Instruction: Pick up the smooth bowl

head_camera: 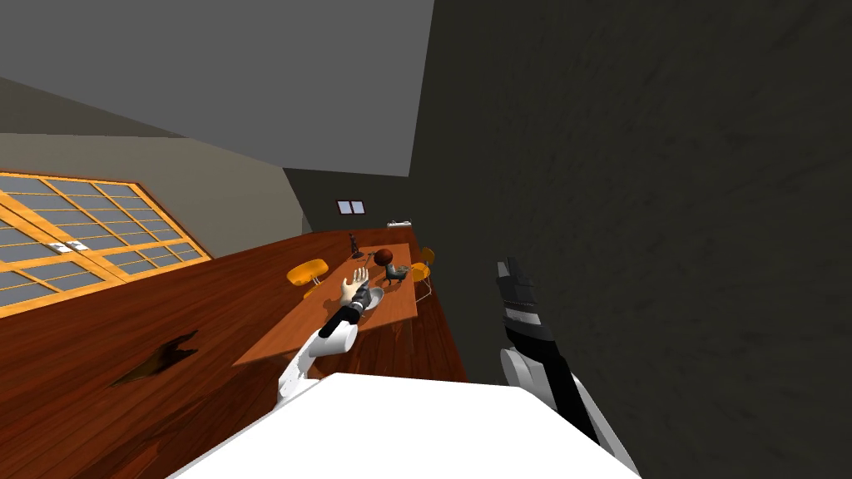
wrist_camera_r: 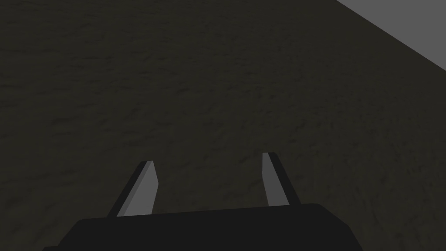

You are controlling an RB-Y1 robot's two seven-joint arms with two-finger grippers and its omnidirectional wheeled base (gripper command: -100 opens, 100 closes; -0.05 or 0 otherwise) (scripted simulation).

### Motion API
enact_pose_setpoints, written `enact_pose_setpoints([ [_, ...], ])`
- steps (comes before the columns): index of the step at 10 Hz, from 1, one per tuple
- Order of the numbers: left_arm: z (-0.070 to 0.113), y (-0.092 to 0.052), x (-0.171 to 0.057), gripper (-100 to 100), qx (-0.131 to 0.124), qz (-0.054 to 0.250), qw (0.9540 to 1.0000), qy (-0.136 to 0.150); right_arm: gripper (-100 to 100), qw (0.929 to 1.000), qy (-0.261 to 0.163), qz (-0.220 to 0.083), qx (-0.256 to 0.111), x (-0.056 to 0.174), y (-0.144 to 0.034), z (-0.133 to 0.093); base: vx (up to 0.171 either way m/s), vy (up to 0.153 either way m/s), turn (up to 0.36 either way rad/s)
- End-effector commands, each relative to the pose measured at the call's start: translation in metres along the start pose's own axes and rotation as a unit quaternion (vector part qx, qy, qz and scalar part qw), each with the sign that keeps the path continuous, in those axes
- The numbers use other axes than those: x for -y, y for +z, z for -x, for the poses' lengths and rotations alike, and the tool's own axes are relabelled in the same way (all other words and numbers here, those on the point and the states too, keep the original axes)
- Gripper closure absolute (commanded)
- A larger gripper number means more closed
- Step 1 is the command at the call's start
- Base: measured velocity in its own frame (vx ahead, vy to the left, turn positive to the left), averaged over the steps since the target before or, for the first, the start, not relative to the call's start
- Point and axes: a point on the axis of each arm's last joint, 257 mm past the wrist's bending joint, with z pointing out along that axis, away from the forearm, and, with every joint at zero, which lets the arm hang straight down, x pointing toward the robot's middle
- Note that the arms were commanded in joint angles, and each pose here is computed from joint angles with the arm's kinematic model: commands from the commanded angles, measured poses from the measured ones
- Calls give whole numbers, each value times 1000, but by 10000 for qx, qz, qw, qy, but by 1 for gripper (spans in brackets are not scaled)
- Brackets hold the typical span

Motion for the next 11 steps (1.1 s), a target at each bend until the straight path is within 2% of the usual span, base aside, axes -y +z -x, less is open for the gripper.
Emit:
enact_pose_setpoints([
  [1,4,3,-11,-100,49,185,9998,-51,0,10000,0,0,0,0,0,0,-2,33,-16],
  [4,11,17,-44,-100,208,752,9966,-261,0,10000,0,0,0,0,0,0,-1,50,-43],
  [5,12,16,-50,-100,227,831,9959,-263,0,10000,0,0,0,0,0,0,6,59,-26],
  [6,13,20,-63,-100,281,1040,9936,-328,0,10000,0,0,0,0,0,0,0,47,-29],
  [8,14,25,-87,-100,379,1432,9880,-444,0,10000,0,0,0,0,0,0,-1,62,-49],
  [11,12,28,-123,-100,519,2013,9764,-592,0,10000,-1,0,0,0,0,0,13,87,-42],
])
